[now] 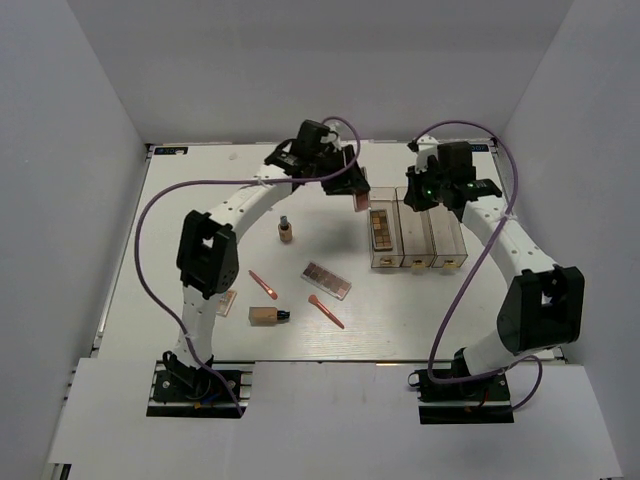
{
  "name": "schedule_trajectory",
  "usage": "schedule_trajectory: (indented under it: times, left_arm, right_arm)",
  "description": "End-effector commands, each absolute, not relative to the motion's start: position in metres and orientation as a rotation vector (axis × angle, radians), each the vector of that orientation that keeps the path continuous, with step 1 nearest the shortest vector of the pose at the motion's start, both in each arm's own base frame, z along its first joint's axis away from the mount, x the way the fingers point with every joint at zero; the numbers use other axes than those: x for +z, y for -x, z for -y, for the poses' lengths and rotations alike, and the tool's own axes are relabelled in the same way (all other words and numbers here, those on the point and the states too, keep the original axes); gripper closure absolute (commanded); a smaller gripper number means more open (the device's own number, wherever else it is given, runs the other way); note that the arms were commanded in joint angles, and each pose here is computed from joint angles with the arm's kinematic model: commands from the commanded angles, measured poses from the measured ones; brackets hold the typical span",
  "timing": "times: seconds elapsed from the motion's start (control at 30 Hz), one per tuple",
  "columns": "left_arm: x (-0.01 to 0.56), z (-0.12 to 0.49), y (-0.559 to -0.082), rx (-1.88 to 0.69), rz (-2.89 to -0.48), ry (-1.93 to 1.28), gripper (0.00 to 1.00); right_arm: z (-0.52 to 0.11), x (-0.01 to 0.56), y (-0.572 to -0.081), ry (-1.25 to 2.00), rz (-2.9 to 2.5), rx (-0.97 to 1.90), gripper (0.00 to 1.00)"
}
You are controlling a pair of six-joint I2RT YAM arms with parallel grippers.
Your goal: Organize the makeup
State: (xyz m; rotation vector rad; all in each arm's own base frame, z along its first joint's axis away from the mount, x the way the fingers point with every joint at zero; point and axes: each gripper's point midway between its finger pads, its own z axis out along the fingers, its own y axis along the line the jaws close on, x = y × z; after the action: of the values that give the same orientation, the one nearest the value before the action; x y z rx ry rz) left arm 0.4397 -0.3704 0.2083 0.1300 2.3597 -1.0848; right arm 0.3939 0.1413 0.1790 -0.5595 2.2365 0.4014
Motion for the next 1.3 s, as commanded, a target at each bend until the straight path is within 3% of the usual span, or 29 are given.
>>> schedule_trajectory:
  times: [0.0, 0.4, 0.73, 0.8, 0.93, 1.1, 1.27]
  left_arm:
    - [0.233, 0.4, -0.428, -1.196, -2.285, -0.211, 0.82]
    - [0.179, 0.454, -0.41, -1.228, -2.364, -0.205, 0.74]
    - [0.136, 0.464, -0.4, -1.178, -2.473, -0.154, 0.56]
    - [0.135, 0.464, -0.401, -1.179, -2.478, -0.141, 0.46]
    - [0.138, 0.464, -0.403, -1.173, -2.466, -0.132, 0.25]
    - [0.158, 0.468, -0.407, -1.212, -2.415, -0.125, 0.18]
    - [0.194, 0.466, -0.409, -1.228, -2.343, -0.116, 0.17]
  right_arm:
    - [-0.116, 0.201, -0.402, 0.444, -2.179, 0.271, 1.0]
    - [-0.099, 0.198, -0.392, 0.367, -2.185, 0.267, 1.0]
    - [-0.099, 0.193, -0.388, 0.357, -2.193, 0.297, 1.0]
    - [-0.099, 0.19, -0.386, 0.36, -2.202, 0.303, 1.0]
    - [-0.1, 0.188, -0.383, 0.368, -2.203, 0.312, 0.93]
    - [-0.107, 0.187, -0.378, 0.42, -2.198, 0.357, 0.83]
    - [-0.129, 0.192, -0.357, 0.592, -2.158, 0.508, 0.68]
